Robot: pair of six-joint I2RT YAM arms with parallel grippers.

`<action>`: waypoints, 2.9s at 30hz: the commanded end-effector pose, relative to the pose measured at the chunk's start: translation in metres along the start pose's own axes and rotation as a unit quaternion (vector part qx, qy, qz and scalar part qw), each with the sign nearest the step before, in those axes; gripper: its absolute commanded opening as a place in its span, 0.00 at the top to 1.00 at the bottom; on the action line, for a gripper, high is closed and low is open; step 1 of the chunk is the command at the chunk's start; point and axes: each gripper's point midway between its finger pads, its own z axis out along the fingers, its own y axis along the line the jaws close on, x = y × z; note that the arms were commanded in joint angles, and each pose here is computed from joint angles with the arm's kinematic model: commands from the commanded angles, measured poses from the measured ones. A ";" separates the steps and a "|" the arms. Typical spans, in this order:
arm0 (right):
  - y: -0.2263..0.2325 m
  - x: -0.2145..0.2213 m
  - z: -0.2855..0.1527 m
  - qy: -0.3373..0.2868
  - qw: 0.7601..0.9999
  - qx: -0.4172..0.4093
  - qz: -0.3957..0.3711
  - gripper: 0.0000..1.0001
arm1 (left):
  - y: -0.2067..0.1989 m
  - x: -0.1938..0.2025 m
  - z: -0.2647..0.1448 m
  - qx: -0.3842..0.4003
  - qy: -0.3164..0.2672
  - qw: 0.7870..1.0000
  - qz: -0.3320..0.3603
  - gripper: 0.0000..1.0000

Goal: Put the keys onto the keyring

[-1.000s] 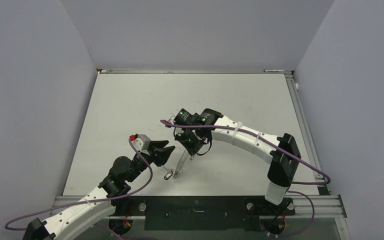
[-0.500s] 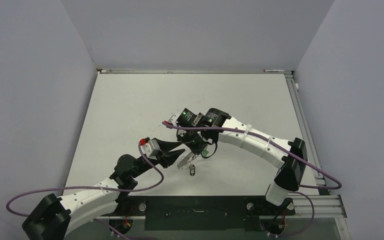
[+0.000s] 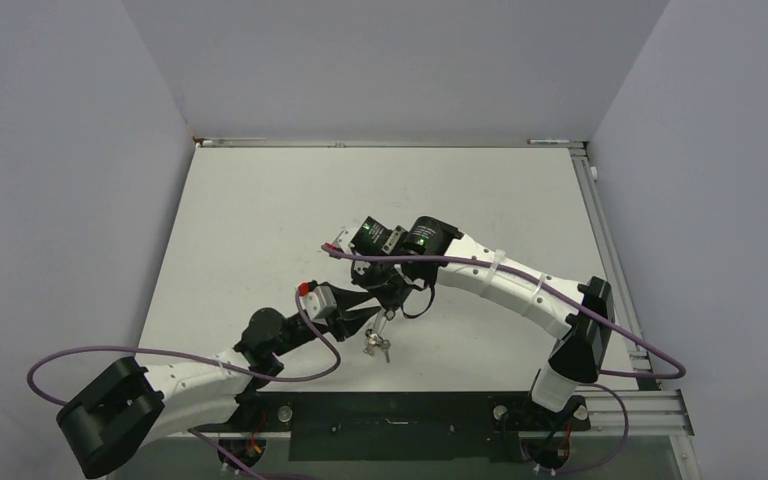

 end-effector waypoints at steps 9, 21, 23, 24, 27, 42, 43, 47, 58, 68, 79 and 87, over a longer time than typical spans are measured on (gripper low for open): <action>0.010 -0.008 -0.017 -0.034 0.999 -0.009 -0.012 0.95 | 0.005 -0.029 0.011 -0.020 -0.055 0.997 0.040 0.79; 0.014 -0.015 -0.021 -0.044 0.999 -0.013 -0.014 0.95 | 0.009 -0.024 0.012 -0.035 -0.043 0.997 0.052 0.85; 0.014 -0.015 -0.021 -0.044 0.999 -0.013 -0.014 0.95 | 0.008 -0.022 0.014 -0.033 -0.039 0.997 0.053 0.85; 0.015 -0.014 -0.020 -0.043 0.999 -0.014 -0.014 0.95 | 0.007 -0.021 0.015 -0.033 -0.038 0.997 0.052 0.85; 0.016 -0.014 -0.020 -0.042 0.999 -0.016 -0.015 0.95 | 0.006 -0.020 0.018 -0.031 -0.035 0.997 0.065 0.85; 0.021 -0.018 -0.026 -0.054 0.998 -0.029 -0.017 0.95 | 0.001 -0.025 0.019 -0.032 -0.058 0.994 0.084 1.00; 0.022 -0.018 -0.026 -0.055 0.998 -0.030 -0.017 0.95 | -0.001 -0.027 0.019 -0.028 -0.062 0.994 0.085 1.00; 0.021 -0.020 -0.027 -0.063 0.997 -0.030 -0.016 0.95 | -0.002 -0.028 0.018 -0.028 -0.065 0.995 0.077 1.00; 0.014 -0.027 -0.033 -0.089 0.996 -0.019 -0.002 0.77 | 0.001 -0.033 0.016 -0.045 -0.069 0.996 0.030 1.00; 0.008 -0.042 -0.054 -0.138 0.990 -0.004 0.006 0.58 | 0.001 -0.036 0.011 -0.050 -0.083 0.995 0.009 1.00; -0.007 -0.051 -0.094 -0.341 0.940 0.028 -0.012 0.54 | -0.006 -0.055 0.004 -0.042 -0.116 0.992 -0.016 1.00; 0.002 -0.037 -0.107 -0.470 0.880 0.008 -0.075 0.57 | -0.009 -0.054 0.000 -0.033 -0.116 0.993 -0.003 1.00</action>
